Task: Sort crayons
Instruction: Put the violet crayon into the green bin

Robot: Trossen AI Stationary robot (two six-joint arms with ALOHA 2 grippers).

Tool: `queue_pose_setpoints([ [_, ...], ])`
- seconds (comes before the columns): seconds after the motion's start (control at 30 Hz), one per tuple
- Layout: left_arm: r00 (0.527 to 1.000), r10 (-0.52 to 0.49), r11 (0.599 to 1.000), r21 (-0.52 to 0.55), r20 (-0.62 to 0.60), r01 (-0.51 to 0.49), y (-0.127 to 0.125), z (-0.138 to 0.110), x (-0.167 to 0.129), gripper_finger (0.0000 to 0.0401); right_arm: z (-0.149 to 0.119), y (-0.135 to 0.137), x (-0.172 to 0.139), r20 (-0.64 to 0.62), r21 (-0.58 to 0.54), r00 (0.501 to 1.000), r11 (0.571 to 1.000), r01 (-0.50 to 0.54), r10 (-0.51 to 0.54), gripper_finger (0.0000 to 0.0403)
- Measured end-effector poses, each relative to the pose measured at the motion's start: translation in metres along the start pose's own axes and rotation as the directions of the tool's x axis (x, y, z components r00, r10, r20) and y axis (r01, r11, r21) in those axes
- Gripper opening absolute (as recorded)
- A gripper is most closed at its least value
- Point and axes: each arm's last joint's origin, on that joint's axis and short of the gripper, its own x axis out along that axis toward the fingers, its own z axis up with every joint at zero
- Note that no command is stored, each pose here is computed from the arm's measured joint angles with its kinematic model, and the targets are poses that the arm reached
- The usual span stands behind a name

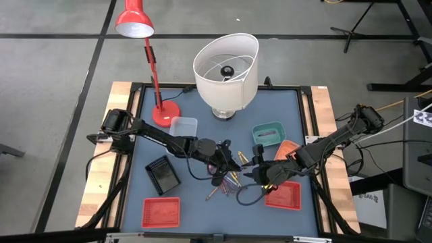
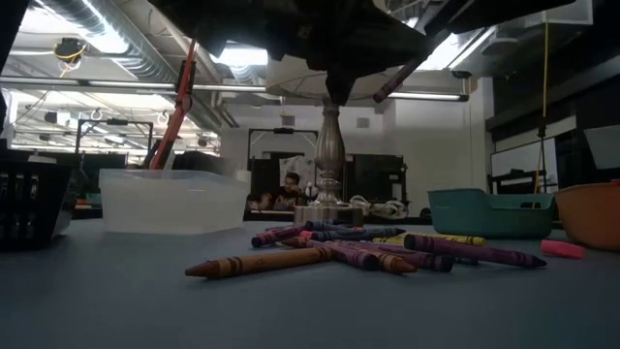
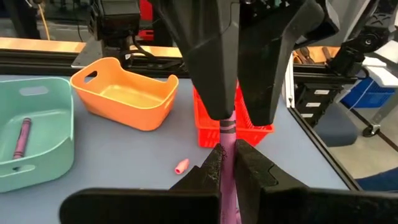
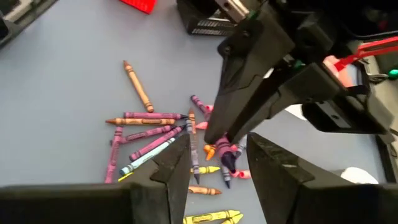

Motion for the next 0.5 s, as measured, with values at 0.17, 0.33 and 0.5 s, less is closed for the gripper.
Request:
queue_pose_setpoints([
  [0.17,1.0,-0.003,1.0,0.001,0.015,0.003,-0.0002,0.0015,-0.0001,0.0006,-0.0001,0.0001,0.0001,-0.001,-0.001,1.0,1.0,0.0,0.0,0.012],
  [0.33,1.0,-0.002,1.0,0.001,0.015,0.002,-0.0001,0.0017,-0.0002,0.0006,-0.0001,-0.0001,0.0001,-0.001,0.0,1.0,1.0,0.002,-0.002,0.0081],
  [0.5,1.0,-0.006,1.0,0.001,0.014,0.006,-0.0018,0.0013,-0.0001,0.0006,-0.0001,-0.0002,0.0002,-0.001,-0.002,1.0,1.0,0.003,-0.003,0.0052],
])
